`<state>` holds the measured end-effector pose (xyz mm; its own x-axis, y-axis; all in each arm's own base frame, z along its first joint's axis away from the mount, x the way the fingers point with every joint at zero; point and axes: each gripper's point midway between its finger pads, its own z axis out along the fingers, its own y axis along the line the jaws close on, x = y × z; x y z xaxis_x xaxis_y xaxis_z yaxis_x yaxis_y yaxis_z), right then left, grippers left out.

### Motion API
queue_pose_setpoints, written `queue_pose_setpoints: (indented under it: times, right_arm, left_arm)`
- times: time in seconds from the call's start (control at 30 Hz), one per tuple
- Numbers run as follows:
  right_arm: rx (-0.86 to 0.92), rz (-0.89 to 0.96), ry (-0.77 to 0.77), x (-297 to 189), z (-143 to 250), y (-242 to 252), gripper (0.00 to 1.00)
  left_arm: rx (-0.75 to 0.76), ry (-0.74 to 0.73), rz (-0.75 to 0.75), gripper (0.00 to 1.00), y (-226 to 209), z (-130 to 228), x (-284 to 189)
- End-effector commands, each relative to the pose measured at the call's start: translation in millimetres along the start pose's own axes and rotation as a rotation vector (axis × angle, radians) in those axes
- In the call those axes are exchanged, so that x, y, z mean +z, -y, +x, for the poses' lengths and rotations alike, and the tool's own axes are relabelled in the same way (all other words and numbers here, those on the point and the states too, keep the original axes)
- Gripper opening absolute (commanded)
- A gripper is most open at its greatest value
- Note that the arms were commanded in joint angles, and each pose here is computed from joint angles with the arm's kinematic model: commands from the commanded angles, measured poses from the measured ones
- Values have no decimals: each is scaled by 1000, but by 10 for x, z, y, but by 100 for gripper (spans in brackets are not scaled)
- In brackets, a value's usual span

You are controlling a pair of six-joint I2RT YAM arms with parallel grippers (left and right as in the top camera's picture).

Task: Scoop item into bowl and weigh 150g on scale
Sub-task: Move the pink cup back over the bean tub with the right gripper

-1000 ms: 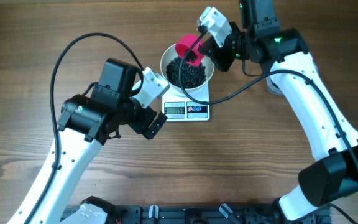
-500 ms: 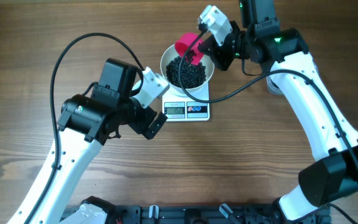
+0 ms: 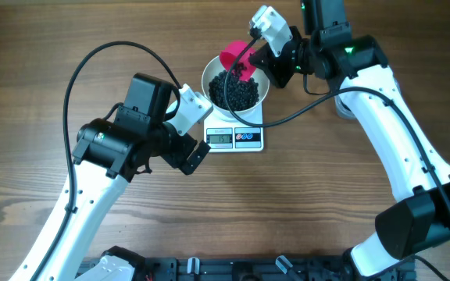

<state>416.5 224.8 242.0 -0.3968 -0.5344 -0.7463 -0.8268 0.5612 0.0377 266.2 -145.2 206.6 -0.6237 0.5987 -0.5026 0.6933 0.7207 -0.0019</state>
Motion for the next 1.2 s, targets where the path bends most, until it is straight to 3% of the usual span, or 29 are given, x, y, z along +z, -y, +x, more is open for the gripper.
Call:
queue_pose_setpoints:
  times: [0.0,0.17,0.3,0.5,0.63,0.83,1.03,1.17]
  right_arm:
    - [126,-59,61,-25,-100,33,4]
    - [336,-219,227,-492,-124,345,4]
    - [526,-127,265,-875,87,826,4]
    - [698,514,35,-1776,903,1368,4]
    - [840,754,-179,-2065,1452,1346,4]
    - [824,942,-316,-2239,1701,1446,4]
    - [686,955,-473,-1908,1756,1515,4]
    - [667,987,-495,-1877,1768,1561,4]
  left_arm:
    - [15,3,9,100,8,14,-3]
    - [15,3,9,100,8,14,-3]
    - [15,3,9,100,8,14,-3]
    - [15,3,9,100,8,14,-3]
    - [15,3,9,100,8,14,-3]
    - [15,4,9,100,8,13,-5]
    - [15,3,9,100,8,14,-3]
    - [15,3,9,100,8,14,-3]
